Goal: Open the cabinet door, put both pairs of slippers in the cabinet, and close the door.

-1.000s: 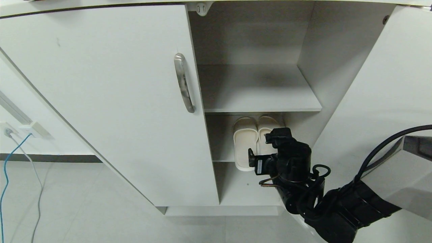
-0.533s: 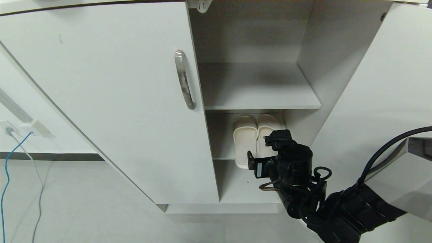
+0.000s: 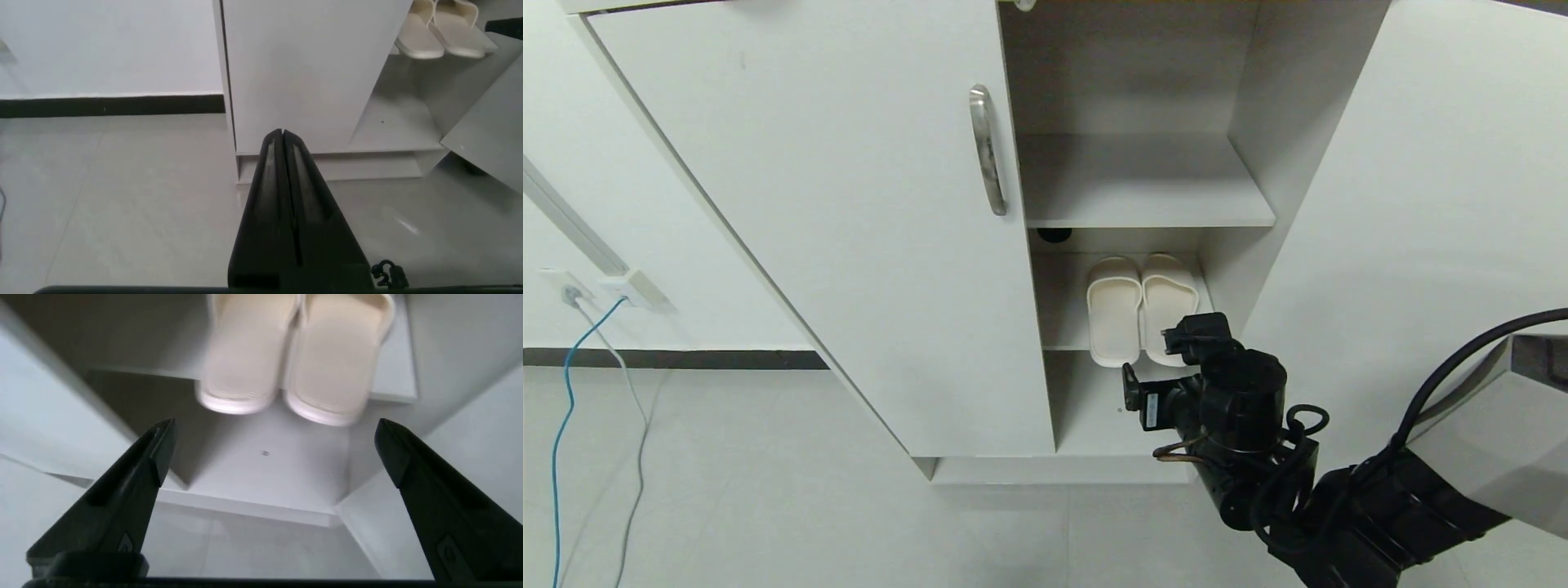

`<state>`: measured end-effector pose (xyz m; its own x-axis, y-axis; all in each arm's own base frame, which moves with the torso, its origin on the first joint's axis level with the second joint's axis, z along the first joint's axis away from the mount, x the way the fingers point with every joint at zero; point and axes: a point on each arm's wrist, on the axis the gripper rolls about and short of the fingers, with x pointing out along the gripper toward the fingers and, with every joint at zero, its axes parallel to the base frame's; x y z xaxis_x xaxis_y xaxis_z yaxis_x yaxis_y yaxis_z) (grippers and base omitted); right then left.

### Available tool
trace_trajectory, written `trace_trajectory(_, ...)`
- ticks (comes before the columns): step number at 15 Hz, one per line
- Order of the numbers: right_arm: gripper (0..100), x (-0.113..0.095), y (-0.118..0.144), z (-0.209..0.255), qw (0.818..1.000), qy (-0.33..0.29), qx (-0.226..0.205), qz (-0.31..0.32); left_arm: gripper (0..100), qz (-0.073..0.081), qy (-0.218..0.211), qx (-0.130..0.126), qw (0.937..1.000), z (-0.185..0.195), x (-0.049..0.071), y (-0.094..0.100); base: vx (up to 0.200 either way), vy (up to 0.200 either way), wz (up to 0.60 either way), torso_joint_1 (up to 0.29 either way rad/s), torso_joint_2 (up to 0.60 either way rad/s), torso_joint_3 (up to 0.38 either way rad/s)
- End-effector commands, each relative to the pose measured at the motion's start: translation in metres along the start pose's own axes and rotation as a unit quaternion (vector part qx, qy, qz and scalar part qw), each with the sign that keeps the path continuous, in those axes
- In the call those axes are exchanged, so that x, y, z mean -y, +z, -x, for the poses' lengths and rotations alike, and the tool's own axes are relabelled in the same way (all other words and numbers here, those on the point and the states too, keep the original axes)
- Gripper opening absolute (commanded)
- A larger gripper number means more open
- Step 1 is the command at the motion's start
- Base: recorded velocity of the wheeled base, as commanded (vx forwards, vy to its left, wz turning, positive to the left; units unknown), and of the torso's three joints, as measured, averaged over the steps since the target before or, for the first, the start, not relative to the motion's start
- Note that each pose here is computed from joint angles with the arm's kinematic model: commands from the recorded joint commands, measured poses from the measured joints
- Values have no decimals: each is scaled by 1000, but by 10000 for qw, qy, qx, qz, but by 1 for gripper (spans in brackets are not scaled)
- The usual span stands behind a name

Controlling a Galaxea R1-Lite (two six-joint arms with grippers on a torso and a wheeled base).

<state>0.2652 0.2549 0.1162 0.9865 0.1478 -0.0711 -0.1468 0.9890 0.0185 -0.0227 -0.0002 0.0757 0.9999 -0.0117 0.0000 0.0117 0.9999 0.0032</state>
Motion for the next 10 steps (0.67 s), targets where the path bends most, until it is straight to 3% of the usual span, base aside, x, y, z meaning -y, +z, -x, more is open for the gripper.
trace_trajectory(1,100,1,-3,2,10000,14,2,57,0,1,-11,0,10000,0,0,0,0,0,0,0,0,0)
trace_trajectory(10,100,1,-4,2,9999,15,14,109,0,-7,-18,0,10000,0,0,0,0,0,0,0,0,0)
